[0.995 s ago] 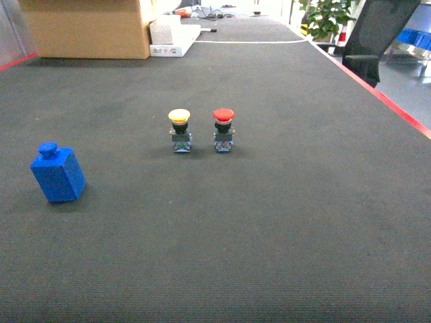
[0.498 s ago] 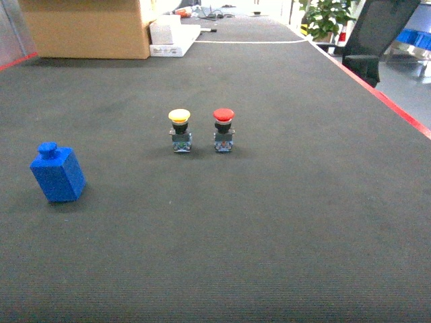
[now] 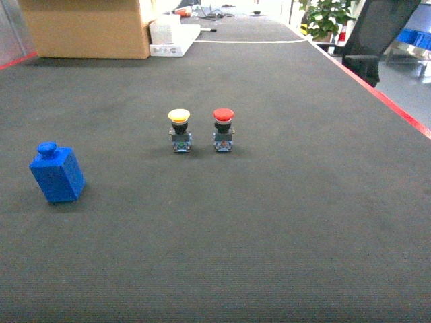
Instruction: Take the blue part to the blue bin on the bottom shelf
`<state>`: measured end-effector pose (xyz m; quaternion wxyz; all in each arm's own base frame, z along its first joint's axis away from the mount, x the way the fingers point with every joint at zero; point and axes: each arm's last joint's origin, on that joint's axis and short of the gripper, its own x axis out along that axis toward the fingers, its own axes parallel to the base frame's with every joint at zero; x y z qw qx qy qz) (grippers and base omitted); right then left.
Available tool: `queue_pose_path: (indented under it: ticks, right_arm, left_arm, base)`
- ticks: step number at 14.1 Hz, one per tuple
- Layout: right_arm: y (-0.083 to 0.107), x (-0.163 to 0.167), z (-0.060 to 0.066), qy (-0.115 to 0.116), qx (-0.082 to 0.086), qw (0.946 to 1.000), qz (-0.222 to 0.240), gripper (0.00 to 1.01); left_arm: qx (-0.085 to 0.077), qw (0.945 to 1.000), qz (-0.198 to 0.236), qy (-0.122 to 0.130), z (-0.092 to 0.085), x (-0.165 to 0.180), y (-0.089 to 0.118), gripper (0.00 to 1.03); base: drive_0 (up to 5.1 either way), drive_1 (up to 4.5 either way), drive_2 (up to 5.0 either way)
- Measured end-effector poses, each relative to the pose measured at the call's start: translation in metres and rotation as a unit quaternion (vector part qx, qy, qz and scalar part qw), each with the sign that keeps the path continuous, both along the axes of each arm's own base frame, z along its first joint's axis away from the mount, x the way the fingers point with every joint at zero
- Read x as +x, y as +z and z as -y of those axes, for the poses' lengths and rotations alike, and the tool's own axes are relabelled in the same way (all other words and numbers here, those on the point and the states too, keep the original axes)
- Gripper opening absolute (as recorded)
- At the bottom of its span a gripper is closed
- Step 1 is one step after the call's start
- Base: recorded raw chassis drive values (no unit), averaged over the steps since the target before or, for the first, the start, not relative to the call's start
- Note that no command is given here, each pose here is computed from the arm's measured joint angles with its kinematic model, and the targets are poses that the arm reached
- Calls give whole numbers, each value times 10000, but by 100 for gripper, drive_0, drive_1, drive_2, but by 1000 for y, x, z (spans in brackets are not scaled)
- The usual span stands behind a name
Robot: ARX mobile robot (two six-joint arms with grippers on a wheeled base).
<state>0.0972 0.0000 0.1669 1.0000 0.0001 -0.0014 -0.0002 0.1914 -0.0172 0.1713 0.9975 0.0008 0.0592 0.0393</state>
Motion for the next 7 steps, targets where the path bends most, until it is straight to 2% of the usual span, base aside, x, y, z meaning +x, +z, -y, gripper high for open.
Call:
queue_pose_path:
  ticks: [2, 3, 4, 7]
  right_arm:
    - [0, 0, 0, 0, 0, 10000, 0, 98]
    - [0, 0, 0, 2, 0, 10000, 0, 98]
    - [0, 0, 0, 0, 0, 10000, 0, 98]
    - [0, 0, 0, 0, 0, 10000, 0, 98]
  left_arm:
    - [7, 9997, -152, -178, 6, 44, -14, 98]
    - [24, 9991, -389, -162, 6, 62, -27, 98]
    - [29, 9979, -647, -42, 0, 86, -44, 98]
    - [-32, 9962, -866, 51, -8, 122, -66, 98]
  base:
    - [0, 0, 0]
    - [0, 0, 0]
    - [0, 0, 0]
    - [0, 0, 0]
